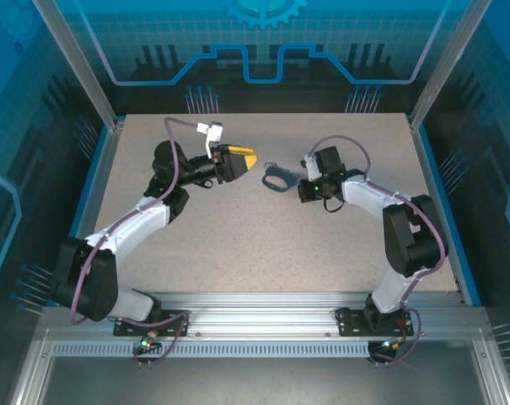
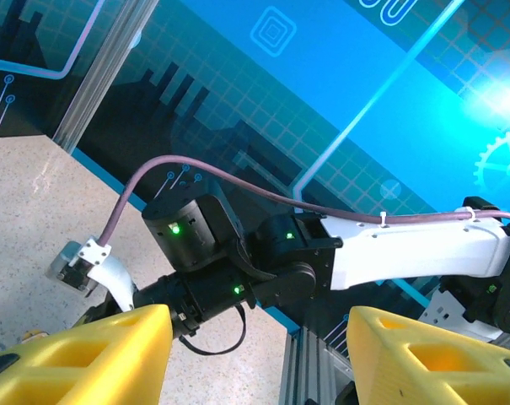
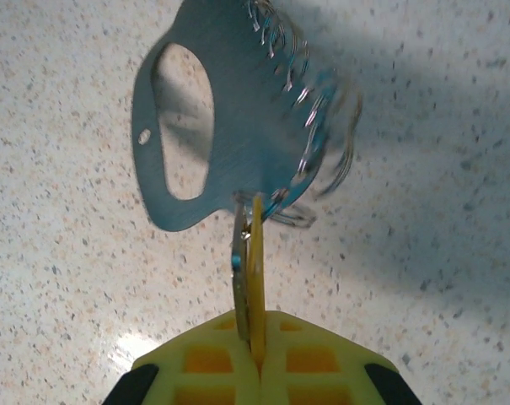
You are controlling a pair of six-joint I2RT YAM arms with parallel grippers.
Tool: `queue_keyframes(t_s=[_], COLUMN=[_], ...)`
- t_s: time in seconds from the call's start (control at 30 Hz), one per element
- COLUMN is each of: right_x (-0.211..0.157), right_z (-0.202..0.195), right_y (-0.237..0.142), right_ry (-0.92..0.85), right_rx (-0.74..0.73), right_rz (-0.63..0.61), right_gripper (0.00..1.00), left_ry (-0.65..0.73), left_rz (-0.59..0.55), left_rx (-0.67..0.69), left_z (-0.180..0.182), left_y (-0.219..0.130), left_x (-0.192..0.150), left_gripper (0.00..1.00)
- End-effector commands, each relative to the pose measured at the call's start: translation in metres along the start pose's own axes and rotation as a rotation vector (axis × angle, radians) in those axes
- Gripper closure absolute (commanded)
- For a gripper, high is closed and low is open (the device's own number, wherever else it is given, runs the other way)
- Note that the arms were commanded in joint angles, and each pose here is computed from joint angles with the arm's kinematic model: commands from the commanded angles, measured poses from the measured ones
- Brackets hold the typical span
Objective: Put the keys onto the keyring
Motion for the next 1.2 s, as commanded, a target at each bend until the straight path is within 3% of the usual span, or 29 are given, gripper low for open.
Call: queue_keyframes(t_s=[0.0,0.27,0.33,0.4,0.5,0.53,0.6,0.63,0.73,0.9,1.17], right_x=[-0.012,-0.052,-0.056,-0.07,-0.069,-0.066,-0.06,-0.057,-0.047,-0.026,-0.018], right_z=[0.005,0.006,0.012,0.013,0.011,0.01,0.008,0.007,0.005,-0.002,-0.043], right_y=[-0.003,-0.004,-0.011,-0.023,-0.059,-0.071,-0.099,-0.11,-0.14,-0.169,-0.168], right_ry=[0.033,0.065,0.051,0.044,0.038,0.043,0.052,0.055,0.074,0.099,0.219], right_rx=[0.041,0.064,0.076,0.074,0.027,0.024,0.017,0.012,0.009,-0.098,-0.379], right_rz=[0.014,0.087,0.088,0.099,0.008,-0.025,-0.096,-0.124,-0.21,-0.365,-0.642], right_gripper=[1.0,1.0,0.85,0.63,0.39,0.21,0.0,0.0,0.0,0.0,0.0], left_ry=[0.033,0.023,0.021,0.024,0.032,0.033,0.04,0.043,0.057,0.109,0.348], left_rz=[-0.011,0.0,0.002,0.005,0.009,0.01,0.013,0.012,0.017,-0.018,-0.195], left_rx=[0.015,0.026,0.028,0.03,0.041,0.045,0.055,0.063,0.088,0.256,0.863], left_z=[-0.004,-0.002,-0.002,-0.003,-0.005,-0.006,-0.009,-0.01,-0.015,-0.022,-0.001], left_y=[-0.006,-0.007,-0.007,-0.008,-0.01,-0.011,-0.013,-0.014,-0.018,-0.036,-0.106], left_x=[0.0,-0.005,-0.005,-0.006,-0.006,-0.006,-0.006,-0.005,-0.005,-0.001,-0.009], left_gripper=[0.41,0.41,0.41,0.41,0.39,0.38,0.33,0.29,0.01,0.01,0.01])
Point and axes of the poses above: each hand's point on the last joint's axis, 136 mm out from that joint toward the fingers, its own y axis out along the fingers, its own z axis along the line the jaws close on, x = y × z, the point moved 9 cm from there along -y, back along the fingers, and after that the axes turned 3 degrees about y, right-handed, at the moved point
